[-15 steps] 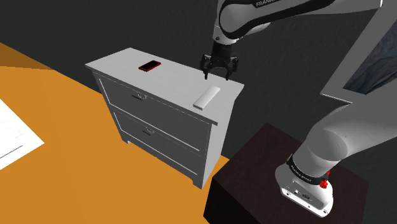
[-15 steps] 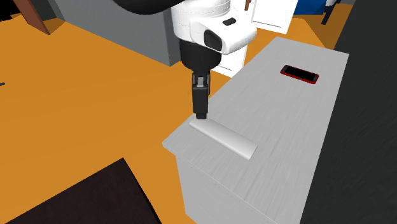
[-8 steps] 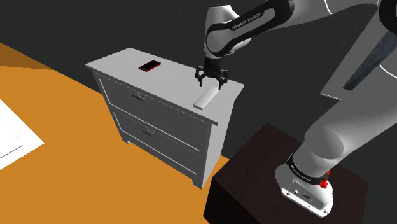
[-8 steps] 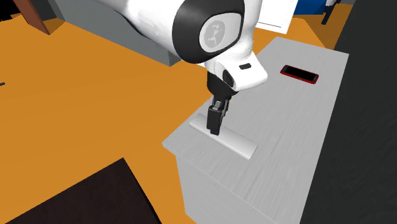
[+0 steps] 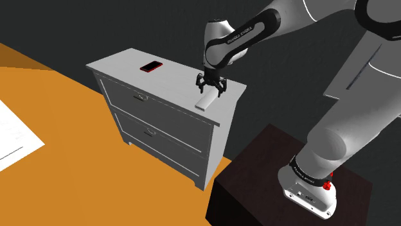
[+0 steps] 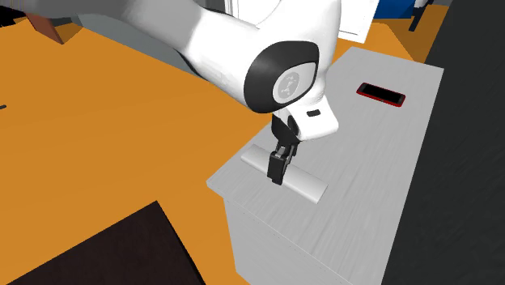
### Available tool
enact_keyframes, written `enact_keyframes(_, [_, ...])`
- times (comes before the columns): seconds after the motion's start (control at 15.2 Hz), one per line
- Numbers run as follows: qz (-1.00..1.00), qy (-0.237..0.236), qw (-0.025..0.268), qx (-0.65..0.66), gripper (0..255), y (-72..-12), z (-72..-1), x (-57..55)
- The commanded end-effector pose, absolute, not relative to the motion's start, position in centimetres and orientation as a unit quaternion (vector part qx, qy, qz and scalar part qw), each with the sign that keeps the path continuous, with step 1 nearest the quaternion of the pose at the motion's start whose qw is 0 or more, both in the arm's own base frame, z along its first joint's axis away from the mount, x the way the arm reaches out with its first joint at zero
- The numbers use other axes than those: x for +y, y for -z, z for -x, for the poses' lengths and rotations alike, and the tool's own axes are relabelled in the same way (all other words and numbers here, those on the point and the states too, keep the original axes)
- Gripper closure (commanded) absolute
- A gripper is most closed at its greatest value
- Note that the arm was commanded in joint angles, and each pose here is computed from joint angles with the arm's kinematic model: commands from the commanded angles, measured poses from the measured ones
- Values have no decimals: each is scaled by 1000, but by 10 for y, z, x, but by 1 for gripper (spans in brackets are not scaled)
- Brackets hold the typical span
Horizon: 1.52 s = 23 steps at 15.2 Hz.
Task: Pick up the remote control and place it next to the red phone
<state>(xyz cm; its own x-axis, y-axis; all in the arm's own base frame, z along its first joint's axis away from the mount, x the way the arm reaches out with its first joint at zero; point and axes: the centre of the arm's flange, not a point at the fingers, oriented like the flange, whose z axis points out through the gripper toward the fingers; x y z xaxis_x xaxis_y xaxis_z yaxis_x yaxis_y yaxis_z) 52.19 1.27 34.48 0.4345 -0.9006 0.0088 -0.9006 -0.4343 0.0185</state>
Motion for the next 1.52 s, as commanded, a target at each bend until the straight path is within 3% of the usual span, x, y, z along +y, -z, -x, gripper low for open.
enact_keyframes(0.0, [-847,1,10,-532,0,-331,-522,12])
enact_keyframes(0.53, [-847,1,10,-532,0,-331,-522,12])
enact_keyframes(0.59, [-847,1,10,-532,255,-331,-522,12])
enact_keyframes(1.45, [-847,1,10,-532,255,-352,-522,12])
